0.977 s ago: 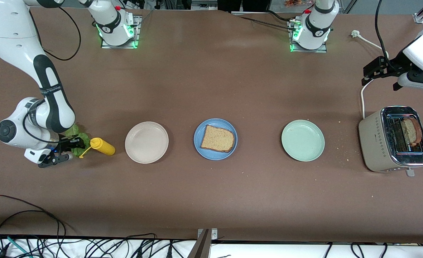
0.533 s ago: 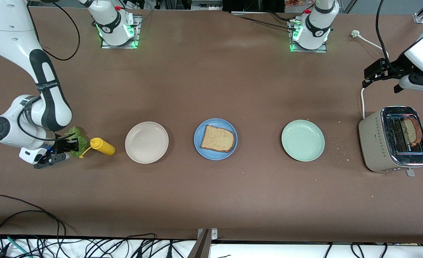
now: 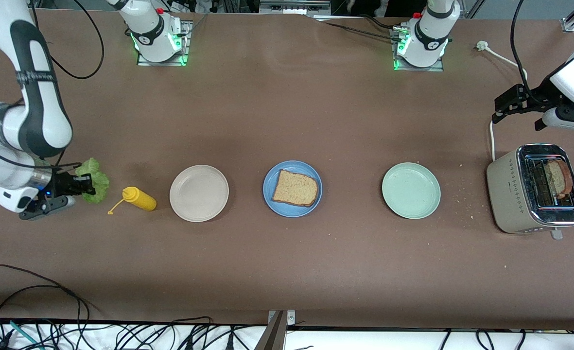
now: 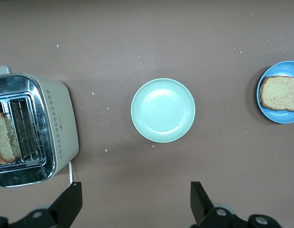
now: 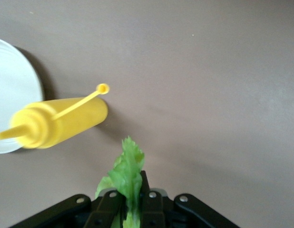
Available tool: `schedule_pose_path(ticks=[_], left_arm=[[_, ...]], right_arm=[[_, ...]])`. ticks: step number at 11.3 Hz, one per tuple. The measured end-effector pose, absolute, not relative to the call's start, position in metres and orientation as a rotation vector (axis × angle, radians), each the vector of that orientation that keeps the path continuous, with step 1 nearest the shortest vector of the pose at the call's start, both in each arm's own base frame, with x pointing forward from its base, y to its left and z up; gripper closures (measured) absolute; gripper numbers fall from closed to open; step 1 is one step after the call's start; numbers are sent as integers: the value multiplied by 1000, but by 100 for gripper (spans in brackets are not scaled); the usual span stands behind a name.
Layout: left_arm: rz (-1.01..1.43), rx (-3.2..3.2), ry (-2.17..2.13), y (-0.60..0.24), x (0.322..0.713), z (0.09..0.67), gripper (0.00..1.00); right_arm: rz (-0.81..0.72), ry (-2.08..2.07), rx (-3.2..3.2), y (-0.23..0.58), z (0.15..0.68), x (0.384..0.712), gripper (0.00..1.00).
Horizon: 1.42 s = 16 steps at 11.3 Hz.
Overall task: Make sandwich in blue plate with both arms
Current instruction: 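Lift the lettuce and carry it over the blue plate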
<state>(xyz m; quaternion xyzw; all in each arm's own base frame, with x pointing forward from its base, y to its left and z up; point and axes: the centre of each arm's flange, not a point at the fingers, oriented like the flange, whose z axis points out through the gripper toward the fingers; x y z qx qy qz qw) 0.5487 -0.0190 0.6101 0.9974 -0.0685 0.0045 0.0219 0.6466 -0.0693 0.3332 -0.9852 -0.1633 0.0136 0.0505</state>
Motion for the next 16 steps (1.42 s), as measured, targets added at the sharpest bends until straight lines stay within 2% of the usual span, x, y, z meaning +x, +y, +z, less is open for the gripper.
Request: schedule_pose_path(ticks=[5, 9, 13, 16], left_arm=[[18, 3090, -213, -19, 549, 613, 0], [7, 3090, -213, -19, 548, 613, 0], [6, 3090, -212, -19, 548, 613, 0], [7, 3090, -211, -18, 548, 613, 0]], right_arm=[[79, -403, -2972, -49, 417, 621, 90], [109, -326, -2971, 8, 482, 610, 90], [151, -194, -2997, 122, 476, 616, 90], [137, -17, -2995, 211, 446, 631, 90]])
